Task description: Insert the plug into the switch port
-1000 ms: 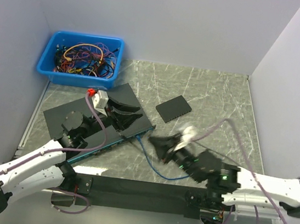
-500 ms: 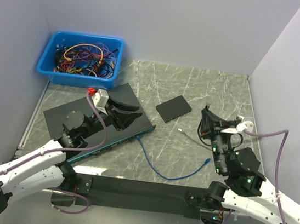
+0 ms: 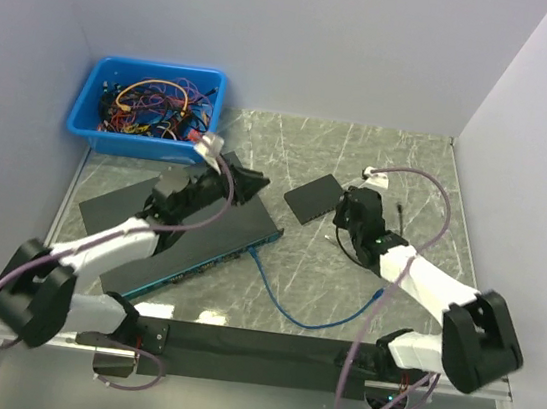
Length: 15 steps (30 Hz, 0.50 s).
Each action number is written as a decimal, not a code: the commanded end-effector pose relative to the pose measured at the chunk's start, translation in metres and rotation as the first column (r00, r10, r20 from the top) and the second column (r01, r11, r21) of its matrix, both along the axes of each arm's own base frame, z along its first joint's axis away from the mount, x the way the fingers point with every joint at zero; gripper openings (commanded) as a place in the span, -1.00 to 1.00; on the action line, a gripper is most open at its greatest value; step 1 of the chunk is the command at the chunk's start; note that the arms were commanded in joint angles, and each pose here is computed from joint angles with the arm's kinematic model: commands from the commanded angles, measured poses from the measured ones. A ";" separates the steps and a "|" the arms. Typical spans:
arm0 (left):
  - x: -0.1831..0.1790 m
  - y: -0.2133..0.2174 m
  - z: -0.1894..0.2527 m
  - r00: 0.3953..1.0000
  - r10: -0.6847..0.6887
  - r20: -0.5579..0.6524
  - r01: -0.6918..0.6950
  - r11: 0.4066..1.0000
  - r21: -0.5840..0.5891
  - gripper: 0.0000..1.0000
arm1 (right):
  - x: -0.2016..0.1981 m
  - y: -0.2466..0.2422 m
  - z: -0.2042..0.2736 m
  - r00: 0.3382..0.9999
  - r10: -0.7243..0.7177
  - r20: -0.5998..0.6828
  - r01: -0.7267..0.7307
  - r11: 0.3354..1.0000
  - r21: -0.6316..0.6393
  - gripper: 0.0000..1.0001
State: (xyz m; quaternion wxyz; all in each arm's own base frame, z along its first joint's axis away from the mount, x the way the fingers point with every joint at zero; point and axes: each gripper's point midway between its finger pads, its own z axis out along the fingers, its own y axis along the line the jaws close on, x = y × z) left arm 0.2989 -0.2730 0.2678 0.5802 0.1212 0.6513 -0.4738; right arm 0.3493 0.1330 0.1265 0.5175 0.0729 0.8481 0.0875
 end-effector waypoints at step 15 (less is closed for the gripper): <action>0.112 -0.050 -0.037 0.981 -0.112 -0.159 0.107 0.993 -0.039 -0.24 | 0.105 -0.076 -0.045 0.912 -0.299 -0.282 0.345 0.930 0.128 -1.00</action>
